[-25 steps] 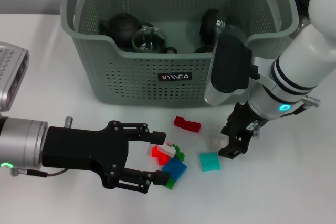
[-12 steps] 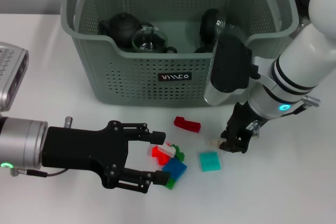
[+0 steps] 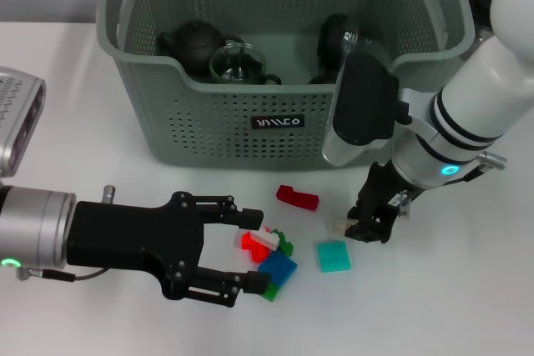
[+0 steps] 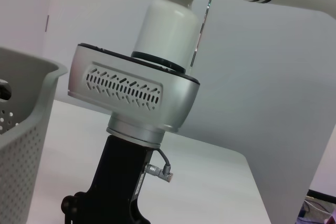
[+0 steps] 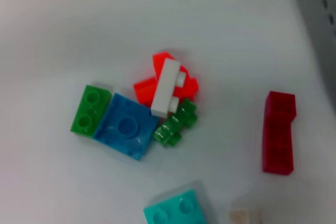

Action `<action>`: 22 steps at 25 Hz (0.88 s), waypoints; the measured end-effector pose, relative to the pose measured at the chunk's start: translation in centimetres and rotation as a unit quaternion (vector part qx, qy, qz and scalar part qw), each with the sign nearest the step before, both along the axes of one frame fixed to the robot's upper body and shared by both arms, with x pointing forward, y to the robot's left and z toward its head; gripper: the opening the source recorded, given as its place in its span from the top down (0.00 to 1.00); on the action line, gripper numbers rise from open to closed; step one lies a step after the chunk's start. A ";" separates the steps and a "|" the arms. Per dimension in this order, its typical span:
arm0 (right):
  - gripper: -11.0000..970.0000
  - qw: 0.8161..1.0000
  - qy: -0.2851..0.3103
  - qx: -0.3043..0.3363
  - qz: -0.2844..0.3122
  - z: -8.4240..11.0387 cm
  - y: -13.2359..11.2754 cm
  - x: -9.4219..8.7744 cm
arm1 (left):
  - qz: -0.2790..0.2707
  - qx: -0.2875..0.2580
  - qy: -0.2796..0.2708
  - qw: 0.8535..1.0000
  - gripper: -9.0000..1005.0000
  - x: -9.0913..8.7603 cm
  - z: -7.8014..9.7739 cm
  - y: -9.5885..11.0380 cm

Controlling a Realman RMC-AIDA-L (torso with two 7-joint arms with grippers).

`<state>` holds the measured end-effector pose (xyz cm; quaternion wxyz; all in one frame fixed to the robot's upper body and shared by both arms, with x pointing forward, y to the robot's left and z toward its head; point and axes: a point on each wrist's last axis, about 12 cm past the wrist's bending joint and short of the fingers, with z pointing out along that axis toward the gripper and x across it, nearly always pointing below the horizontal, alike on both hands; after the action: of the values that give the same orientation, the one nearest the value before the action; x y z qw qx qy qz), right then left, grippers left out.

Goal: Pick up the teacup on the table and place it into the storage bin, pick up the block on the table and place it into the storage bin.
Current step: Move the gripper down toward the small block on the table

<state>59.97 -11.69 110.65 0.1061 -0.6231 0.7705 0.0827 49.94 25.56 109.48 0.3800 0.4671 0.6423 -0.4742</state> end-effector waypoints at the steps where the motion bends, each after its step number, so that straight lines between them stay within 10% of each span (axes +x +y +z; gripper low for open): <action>1: 0.73 1.000 0.001 0.002 0.000 0.0 0.0 0.0 | 0.000 0.000 0.000 1.000 0.19 0.0 0.0 0.0; 22: 0.73 1.000 0.000 -0.002 0.005 -0.3 0.4 -0.2 | 0.001 -0.001 0.003 1.000 0.19 -0.1 -0.1 0.0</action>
<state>59.77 -11.31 110.38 0.1046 -0.6269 0.7678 0.0812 49.85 25.58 109.36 0.3789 0.4646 0.6433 -0.4762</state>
